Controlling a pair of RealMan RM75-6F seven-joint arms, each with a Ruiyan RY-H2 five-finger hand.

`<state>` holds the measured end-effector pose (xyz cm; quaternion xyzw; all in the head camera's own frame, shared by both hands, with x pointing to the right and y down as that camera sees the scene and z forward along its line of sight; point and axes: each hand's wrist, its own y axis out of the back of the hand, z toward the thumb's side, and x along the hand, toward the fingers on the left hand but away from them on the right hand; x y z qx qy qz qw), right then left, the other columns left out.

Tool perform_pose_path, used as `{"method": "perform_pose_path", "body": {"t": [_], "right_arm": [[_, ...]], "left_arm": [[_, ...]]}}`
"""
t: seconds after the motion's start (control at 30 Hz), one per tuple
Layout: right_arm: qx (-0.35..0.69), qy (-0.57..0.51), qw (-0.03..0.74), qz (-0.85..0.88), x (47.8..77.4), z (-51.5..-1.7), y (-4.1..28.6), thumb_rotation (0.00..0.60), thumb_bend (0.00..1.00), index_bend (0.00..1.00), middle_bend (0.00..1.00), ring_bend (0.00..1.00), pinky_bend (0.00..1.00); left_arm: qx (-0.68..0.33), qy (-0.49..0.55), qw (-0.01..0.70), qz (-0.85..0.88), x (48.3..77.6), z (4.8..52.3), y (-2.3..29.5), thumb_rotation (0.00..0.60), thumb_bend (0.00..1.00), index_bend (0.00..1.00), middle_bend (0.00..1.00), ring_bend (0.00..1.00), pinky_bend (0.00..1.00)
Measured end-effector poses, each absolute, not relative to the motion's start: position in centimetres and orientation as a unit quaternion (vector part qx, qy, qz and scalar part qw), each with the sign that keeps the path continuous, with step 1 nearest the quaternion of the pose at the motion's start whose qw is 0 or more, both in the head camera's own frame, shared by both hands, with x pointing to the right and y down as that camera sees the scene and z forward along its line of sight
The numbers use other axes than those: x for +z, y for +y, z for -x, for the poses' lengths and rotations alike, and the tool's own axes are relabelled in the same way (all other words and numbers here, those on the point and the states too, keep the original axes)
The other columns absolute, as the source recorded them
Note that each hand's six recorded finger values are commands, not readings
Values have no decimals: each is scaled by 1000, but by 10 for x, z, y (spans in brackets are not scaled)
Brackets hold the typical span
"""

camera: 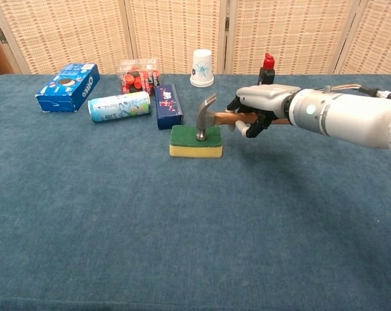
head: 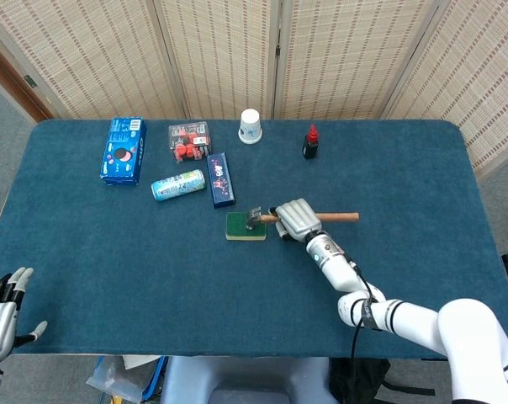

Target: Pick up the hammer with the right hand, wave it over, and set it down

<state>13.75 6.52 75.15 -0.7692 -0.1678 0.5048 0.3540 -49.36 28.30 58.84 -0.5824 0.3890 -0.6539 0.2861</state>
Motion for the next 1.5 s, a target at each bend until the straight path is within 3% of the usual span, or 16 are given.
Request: {"method": "perform_pose_path", "body": {"t": [0.27, 0.5, 0.8, 0.9, 1.03, 1.17, 1.3, 1.5], "right_arm": [[476, -212, 348, 779, 726, -141, 56, 600, 798, 632, 811, 808, 818], [474, -252, 346, 769, 701, -183, 47, 600, 796, 632, 801, 806, 818], [514, -261, 328, 749, 713, -235, 52, 600, 779, 632, 745, 756, 813], [523, -265, 322, 743, 720, -245, 52, 600, 755, 629, 714, 723, 768], [531, -270, 315, 739, 731, -255, 53, 600, 606, 522, 597, 596, 629], [535, -270, 305, 740, 743, -262, 57, 600, 368, 254, 346, 328, 420], [528, -267, 295, 750, 748, -260, 62, 600, 207, 22, 108, 137, 252], [499, -292, 298, 760, 734, -259, 60, 600, 166, 0, 63, 100, 218]], "left_arm": [[-651, 391, 289, 583, 587, 493, 281, 600, 198, 0, 0, 20, 0], [-647, 391, 291, 586, 587, 490, 279, 600, 197, 0, 0, 20, 0], [-639, 388, 295, 594, 586, 480, 277, 600, 198, 0, 0, 20, 0], [-638, 389, 295, 595, 585, 479, 277, 600, 198, 0, 0, 20, 0], [-641, 388, 294, 593, 584, 480, 279, 600, 197, 0, 0, 20, 0], [-642, 389, 294, 592, 583, 480, 279, 600, 197, 0, 0, 20, 0], [-641, 391, 295, 592, 582, 481, 279, 600, 198, 0, 0, 20, 0], [-640, 393, 297, 590, 582, 481, 277, 600, 198, 0, 0, 20, 0]]}}
